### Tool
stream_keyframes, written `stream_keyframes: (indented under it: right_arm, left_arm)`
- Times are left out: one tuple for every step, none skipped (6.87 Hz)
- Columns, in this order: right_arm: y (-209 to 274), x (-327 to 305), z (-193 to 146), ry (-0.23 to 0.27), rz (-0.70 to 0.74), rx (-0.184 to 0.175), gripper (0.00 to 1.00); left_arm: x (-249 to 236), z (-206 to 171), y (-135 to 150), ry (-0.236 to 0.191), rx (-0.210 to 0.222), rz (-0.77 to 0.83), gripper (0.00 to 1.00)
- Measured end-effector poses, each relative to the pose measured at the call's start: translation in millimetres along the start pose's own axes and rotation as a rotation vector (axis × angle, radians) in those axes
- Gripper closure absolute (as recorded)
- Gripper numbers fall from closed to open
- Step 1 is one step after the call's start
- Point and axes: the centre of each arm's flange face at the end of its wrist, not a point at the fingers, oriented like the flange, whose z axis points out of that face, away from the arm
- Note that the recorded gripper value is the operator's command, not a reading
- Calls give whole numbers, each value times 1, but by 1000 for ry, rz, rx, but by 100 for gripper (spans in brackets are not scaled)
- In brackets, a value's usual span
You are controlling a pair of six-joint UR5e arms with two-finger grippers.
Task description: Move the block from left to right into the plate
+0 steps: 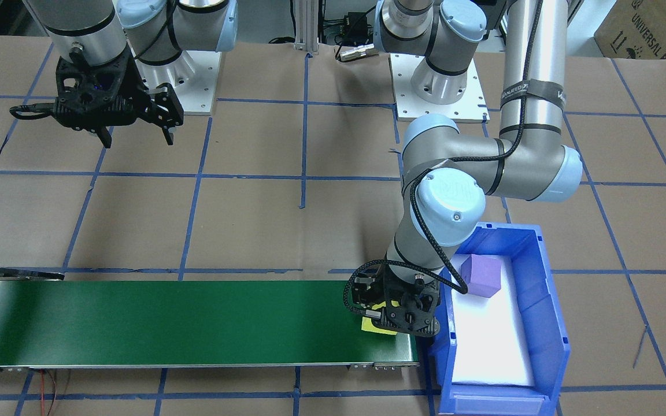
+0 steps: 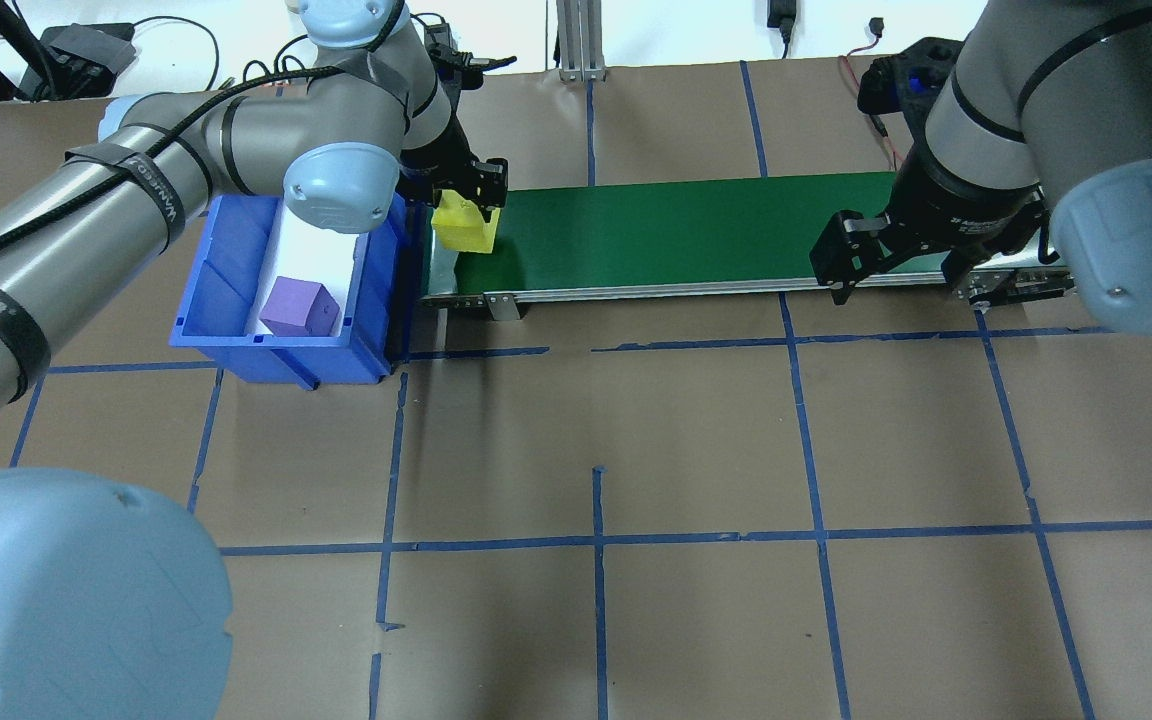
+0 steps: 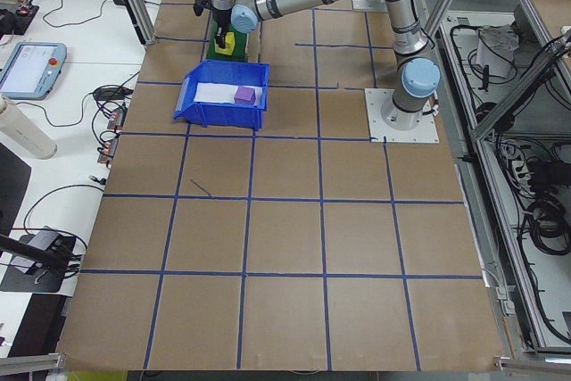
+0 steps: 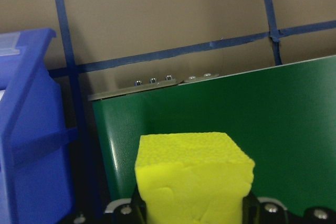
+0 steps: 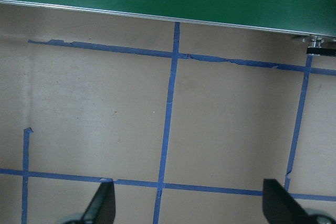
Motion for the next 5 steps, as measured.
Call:
stream_keyframes:
  right_arm:
    - [0, 0, 0, 0, 0, 0, 0]
    - [0, 0, 0, 1, 1, 0, 0]
    - [0, 1, 0, 1, 1, 0, 0]
    - [0, 1, 0, 2, 0, 0, 0]
    - [0, 1, 0, 2, -1, 0, 0]
  left_arm:
    - [0, 8, 4, 2, -16, -5, 0]
    - [0, 12, 6, 4, -25, -20, 0]
    - [1, 8, 7, 6, -20, -38, 0]
    - [1, -10, 7, 6, 6, -44, 0]
    - [1, -39, 10, 2, 36, -47, 0]
